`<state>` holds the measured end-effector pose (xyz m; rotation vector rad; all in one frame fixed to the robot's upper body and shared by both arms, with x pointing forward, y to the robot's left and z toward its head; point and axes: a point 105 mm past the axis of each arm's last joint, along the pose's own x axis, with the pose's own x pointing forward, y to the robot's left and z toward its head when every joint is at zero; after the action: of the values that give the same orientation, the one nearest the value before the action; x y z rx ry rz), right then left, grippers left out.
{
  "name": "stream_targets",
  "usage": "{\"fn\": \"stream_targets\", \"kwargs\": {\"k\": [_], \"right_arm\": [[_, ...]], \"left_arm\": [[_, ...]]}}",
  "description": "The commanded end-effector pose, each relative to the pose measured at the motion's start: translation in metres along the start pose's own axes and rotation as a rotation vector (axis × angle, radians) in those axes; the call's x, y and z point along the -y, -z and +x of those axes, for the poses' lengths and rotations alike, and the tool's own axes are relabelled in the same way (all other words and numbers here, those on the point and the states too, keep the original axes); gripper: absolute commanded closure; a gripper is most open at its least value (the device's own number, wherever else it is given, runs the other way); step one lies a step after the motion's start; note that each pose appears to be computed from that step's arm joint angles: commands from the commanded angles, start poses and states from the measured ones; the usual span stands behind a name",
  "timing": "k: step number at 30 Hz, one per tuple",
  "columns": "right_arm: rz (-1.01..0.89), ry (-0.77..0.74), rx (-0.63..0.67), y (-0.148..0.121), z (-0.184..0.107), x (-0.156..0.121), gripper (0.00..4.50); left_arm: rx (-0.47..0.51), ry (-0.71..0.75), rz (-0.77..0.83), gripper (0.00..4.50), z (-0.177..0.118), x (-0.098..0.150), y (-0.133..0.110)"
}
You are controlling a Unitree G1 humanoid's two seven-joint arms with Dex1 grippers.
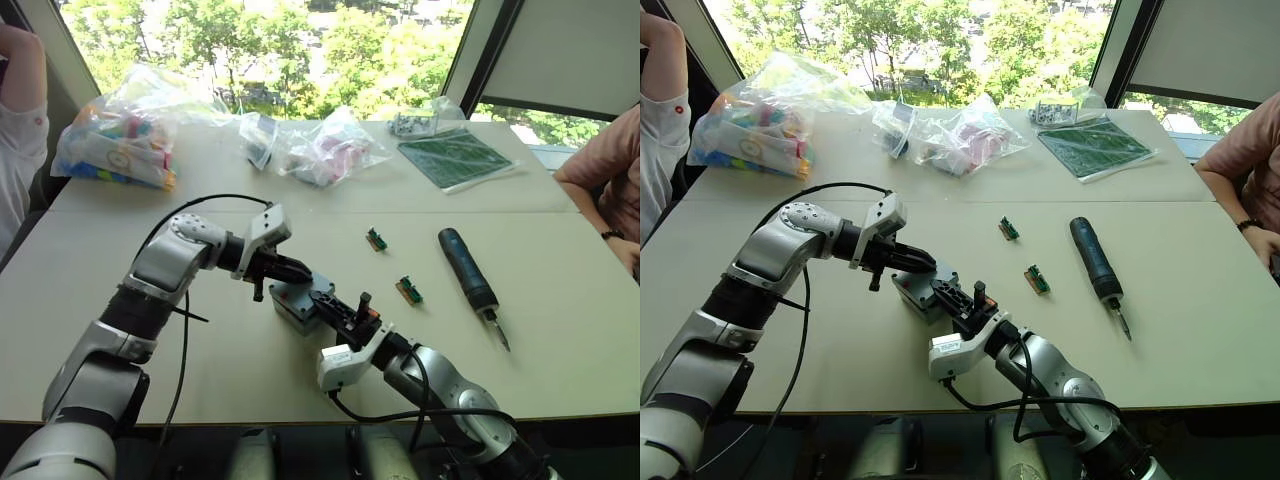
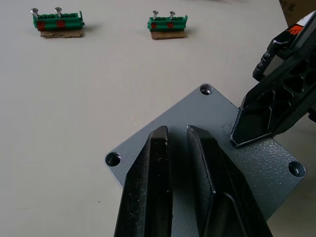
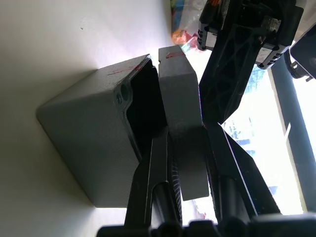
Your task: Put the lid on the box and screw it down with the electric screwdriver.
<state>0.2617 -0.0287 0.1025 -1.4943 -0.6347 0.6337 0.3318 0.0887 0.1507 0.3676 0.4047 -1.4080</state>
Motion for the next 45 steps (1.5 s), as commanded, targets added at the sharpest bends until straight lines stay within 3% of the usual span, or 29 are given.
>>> {"fn": "stream_targets", "kwargs": {"k": [1, 14, 24, 25, 31, 39, 45], "right_arm": [[-0.006, -0.015, 0.004, -0.004, 0.0, -0.002, 4.31], [0.007, -0.095, -0.026, -0.005, -0.014, -0.024, 4.31], [0.03, -0.086, -0.026, -0.004, -0.015, -0.023, 4.31], [0.033, -0.085, -0.026, -0.003, -0.016, -0.023, 3.31], [0.009, -0.068, -0.034, 0.006, -0.02, -0.016, 1.31], [-0.019, -0.029, 0.008, 0.014, -0.038, 0.012, 1.31], [0.001, -0.048, 0.063, 0.01, -0.043, 0.017, 1.31]], "left_arm": [[-0.04, 0.011, 0.048, 3.93, 0.001, 0.004, 0.007], [-0.111, 0.071, 0.144, 3.93, 0.023, 0.017, 0.026], [-0.195, 0.098, 0.149, 3.93, 0.034, 0.029, 0.052], [-0.212, 0.098, 0.153, 3.99, 0.034, 0.03, 0.057], [-0.282, 0.094, 0.158, 3.99, 0.039, 0.034, 0.078], [-0.338, 0.032, 0.125, 3.99, 0.052, 0.035, 0.109], [-0.343, 0.017, 0.132, 3.99, 0.061, 0.036, 0.121]]}}
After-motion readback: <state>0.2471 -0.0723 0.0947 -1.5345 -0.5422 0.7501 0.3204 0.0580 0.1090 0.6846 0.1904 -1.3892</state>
